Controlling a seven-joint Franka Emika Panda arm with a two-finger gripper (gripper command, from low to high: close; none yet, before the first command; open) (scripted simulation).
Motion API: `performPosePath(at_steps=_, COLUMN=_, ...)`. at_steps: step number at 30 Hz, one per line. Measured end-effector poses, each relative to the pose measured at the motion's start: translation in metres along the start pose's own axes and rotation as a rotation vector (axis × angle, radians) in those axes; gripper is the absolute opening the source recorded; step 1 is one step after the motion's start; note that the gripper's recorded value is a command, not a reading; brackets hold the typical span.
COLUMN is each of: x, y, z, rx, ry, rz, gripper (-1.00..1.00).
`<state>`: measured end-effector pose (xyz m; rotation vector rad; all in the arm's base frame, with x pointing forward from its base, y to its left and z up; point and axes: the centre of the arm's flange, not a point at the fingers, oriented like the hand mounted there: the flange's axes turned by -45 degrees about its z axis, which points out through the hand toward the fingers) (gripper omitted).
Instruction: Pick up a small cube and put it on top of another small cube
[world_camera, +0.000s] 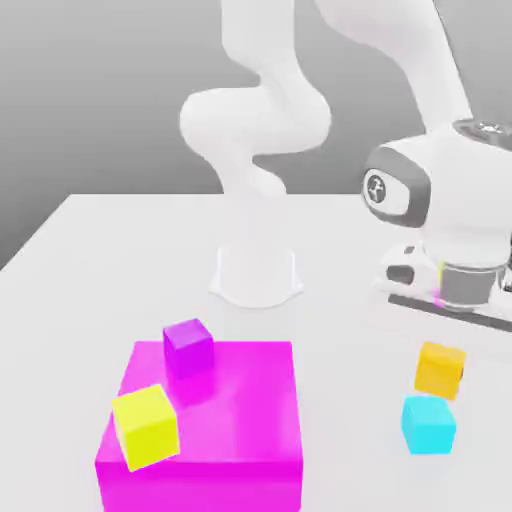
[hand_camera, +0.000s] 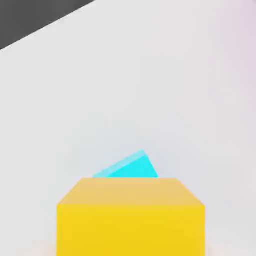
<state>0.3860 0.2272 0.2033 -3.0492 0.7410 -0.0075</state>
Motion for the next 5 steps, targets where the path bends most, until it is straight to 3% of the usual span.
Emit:
performPosePath(at_steps=1, x=-0.0008, y=0.0005, z=0.0096, rx=-0.001, ry=-0.001, rz=-0.001, gripper=-1.00)
performPosePath(at_steps=2, x=-0.0017, y=0.0011, z=0.0172, rx=-0.002, ry=-0.002, rz=-0.003, gripper=1.00)
performPosePath(at_steps=5, x=-0.0017, y=0.0011, z=0.0172, rx=-0.002, ry=-0.002, rz=-0.003, gripper=1.00)
